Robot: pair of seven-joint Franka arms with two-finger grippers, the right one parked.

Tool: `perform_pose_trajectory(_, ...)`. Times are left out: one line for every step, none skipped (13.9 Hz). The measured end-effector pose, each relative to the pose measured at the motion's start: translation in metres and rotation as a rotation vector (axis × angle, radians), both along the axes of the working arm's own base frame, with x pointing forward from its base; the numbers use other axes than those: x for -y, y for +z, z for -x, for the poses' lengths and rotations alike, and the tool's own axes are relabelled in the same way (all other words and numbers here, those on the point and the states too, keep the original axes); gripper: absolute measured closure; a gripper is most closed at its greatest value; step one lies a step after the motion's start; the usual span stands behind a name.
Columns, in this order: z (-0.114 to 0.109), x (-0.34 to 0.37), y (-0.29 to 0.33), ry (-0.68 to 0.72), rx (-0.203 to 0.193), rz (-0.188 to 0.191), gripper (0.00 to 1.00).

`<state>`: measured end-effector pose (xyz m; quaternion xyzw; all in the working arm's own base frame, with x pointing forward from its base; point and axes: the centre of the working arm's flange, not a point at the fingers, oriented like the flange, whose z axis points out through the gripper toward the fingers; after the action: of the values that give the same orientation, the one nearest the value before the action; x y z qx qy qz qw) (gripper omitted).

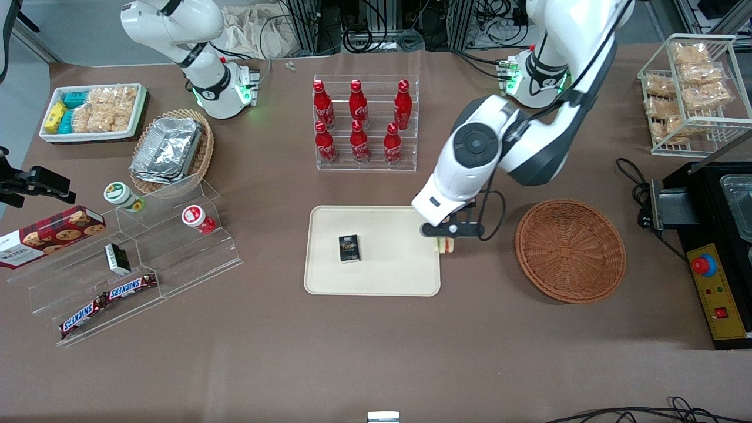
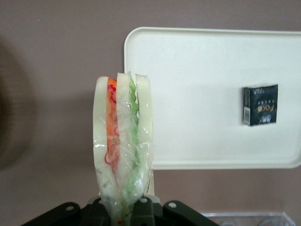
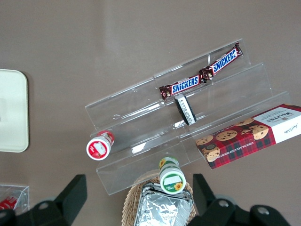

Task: Place sandwich from basket to tray
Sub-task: 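Carry the held sandwich with the left gripper over the white tray, then lower the sandwich onto the tray beside the black box and open the left gripper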

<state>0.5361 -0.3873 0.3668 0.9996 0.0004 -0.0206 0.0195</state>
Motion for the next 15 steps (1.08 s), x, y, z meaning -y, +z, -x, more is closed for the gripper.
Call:
perform_pose_trajectory(0.001,0.008,-0.017,0.003,0.006,-0.005,0.84)
perform_pose_trajectory(0.002,0.015,-0.035,0.001,-0.002,-0.011,0.84)
perform_pose_trajectory(0.001,0.019,-0.050,0.000,-0.013,-0.013,0.84)
perform_pose_trajectory(-0.002,0.022,-0.064,-0.004,-0.022,-0.017,0.84)
perform_pose_trajectory(-0.006,0.025,-0.075,-0.010,-0.027,-0.022,0.84)
perform_pose_trajectory(-0.010,0.027,-0.085,-0.015,-0.028,-0.024,0.84)
perform_pose_trajectory(-0.012,0.030,-0.092,-0.018,-0.027,-0.019,0.84)
perform_pose_trajectory(-0.013,0.032,-0.096,-0.020,-0.027,-0.015,0.84)
perform_pose_trajectory(-0.013,0.033,-0.100,-0.023,-0.026,-0.014,0.84)
perform_pose_trajectory(-0.014,0.034,-0.103,-0.026,-0.021,-0.013,0.84)
perform_pose_trajectory(-0.014,0.034,-0.106,-0.029,-0.016,-0.013,0.84)
perform_pose_trajectory(-0.015,0.034,-0.109,-0.031,-0.016,-0.013,0.84)
perform_pose_trajectory(-0.015,0.034,-0.112,-0.031,-0.018,-0.014,0.84)
perform_pose_trajectory(-0.015,0.033,-0.115,-0.031,-0.021,-0.016,0.84)
perform_pose_trajectory(-0.015,0.033,-0.117,-0.031,-0.023,-0.017,0.84)
